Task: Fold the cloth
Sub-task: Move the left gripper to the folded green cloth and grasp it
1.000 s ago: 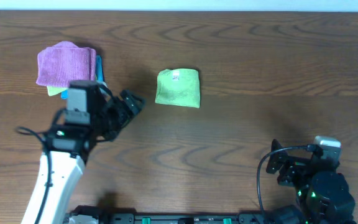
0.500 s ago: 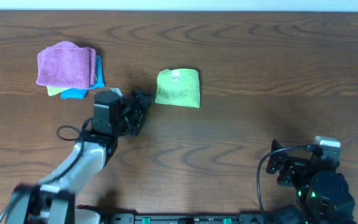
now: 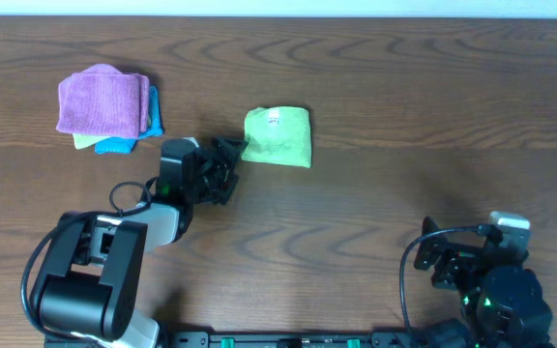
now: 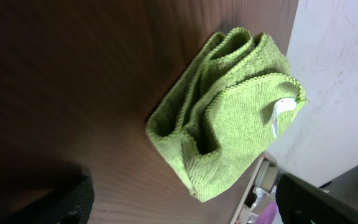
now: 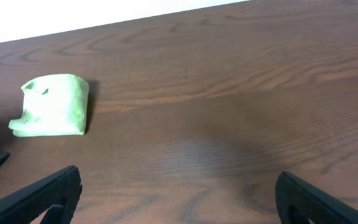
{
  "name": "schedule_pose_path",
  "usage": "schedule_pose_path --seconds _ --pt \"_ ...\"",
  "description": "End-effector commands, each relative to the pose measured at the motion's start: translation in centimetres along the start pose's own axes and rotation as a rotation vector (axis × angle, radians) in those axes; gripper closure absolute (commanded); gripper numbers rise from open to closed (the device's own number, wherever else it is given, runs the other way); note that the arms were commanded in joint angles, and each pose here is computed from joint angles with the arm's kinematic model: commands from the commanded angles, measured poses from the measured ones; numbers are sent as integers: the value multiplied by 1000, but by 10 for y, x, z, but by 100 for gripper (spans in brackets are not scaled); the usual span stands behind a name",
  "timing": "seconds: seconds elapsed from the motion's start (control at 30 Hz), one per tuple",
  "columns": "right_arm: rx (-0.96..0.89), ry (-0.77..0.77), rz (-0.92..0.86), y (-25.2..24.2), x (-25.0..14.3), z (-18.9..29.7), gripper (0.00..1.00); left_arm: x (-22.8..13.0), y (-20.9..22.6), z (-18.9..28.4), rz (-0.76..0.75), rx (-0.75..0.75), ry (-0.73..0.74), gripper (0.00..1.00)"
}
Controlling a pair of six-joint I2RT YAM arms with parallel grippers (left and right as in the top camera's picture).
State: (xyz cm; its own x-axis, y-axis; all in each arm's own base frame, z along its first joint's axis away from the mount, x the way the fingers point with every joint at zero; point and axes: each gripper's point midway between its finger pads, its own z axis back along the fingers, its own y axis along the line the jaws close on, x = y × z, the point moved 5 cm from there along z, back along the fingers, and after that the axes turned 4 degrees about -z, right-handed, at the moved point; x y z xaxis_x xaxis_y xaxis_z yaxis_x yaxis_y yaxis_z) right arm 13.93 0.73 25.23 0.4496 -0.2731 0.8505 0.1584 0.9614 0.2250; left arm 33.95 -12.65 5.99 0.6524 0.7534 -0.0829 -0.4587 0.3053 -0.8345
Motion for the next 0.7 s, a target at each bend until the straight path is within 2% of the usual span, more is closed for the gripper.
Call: schedule_pose_path --seconds 0.0,0.37,0.4,0.5,0.67 --pt "-17 -1 -15 -3 -1 -1 1 -2 8 -12 -1 40 11 5" --pt "-17 -1 -15 -3 -1 -1 1 -3 2 -47 -33 63 29 4" --pt "-17 -1 -15 -3 -1 -1 1 -2 4 -48 -31 69 22 1" --pt "-17 -1 -15 -3 -1 -1 1 0 12 -51 -23 93 11 14" --pt "-17 -1 -15 -3 -1 -1 1 -2 29 -58 -10 139 11 24"
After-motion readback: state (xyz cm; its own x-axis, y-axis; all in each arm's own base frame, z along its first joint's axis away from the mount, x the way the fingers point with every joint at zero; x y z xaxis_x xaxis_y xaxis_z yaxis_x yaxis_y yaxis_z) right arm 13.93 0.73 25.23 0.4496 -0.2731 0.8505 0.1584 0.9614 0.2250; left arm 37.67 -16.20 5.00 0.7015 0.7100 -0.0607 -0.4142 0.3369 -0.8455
